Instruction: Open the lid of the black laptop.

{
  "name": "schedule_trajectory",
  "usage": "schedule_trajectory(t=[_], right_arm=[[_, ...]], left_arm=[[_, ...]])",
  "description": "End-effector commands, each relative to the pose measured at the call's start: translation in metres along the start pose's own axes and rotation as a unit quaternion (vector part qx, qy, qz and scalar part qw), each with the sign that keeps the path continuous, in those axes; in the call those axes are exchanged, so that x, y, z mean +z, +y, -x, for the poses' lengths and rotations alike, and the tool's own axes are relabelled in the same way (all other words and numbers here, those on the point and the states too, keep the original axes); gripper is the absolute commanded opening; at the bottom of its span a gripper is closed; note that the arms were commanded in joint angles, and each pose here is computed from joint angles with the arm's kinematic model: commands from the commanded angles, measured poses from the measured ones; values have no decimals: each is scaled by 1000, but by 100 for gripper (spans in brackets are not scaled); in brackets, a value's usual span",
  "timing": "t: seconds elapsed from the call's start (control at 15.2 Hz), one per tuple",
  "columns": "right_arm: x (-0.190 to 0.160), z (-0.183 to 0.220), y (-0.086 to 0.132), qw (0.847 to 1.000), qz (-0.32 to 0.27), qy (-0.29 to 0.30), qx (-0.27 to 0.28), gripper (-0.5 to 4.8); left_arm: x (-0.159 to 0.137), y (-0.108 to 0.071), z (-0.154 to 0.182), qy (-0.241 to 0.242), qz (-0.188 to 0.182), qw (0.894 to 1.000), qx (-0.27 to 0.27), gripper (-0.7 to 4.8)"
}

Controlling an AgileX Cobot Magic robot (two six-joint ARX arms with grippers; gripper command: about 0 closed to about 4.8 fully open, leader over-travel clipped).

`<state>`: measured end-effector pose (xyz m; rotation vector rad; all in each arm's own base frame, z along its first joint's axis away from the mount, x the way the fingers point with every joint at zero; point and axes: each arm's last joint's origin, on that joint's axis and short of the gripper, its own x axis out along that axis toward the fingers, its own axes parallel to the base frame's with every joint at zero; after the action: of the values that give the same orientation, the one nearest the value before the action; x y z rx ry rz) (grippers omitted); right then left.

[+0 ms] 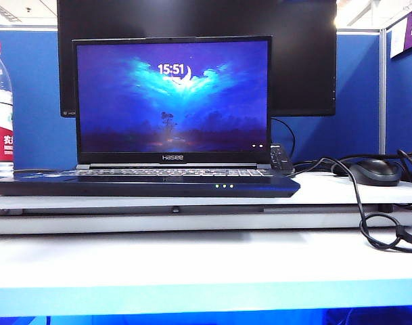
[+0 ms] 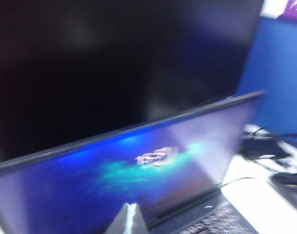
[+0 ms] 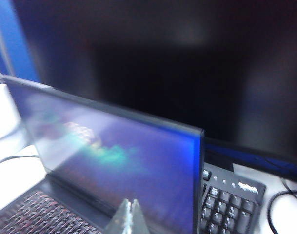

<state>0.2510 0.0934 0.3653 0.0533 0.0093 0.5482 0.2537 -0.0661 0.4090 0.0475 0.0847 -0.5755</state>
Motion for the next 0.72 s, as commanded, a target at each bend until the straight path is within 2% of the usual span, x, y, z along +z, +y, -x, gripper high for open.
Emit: schedule_trajectory(t=[0.07,0.2,0.26,0.33,0.53,0.72], right_arm=[[3,58,16,999,1,-40,4,-1],[-1,97,24,997,-13,-77,8,-1],[-4,112,27,996,-10,-93,9,-1],[-9,128,29,996,-10,-94,5,-1],[-20,149,32,999,-22,-35,-9,-1],[-26,153,33,1000,-28,-7,-8,-1]], left_arm=[[-5,-21,54,-25,13,1000,-2,-6],[-28,-36,93,-47,46,998,-3,-7],[-42,-43,109,-59,51,997,-3,-7],[-61,-50,125,-86,68,994,-7,-6],[-96,-62,149,-116,89,989,-31,-7],[-107,-69,161,-117,101,986,-66,-5]])
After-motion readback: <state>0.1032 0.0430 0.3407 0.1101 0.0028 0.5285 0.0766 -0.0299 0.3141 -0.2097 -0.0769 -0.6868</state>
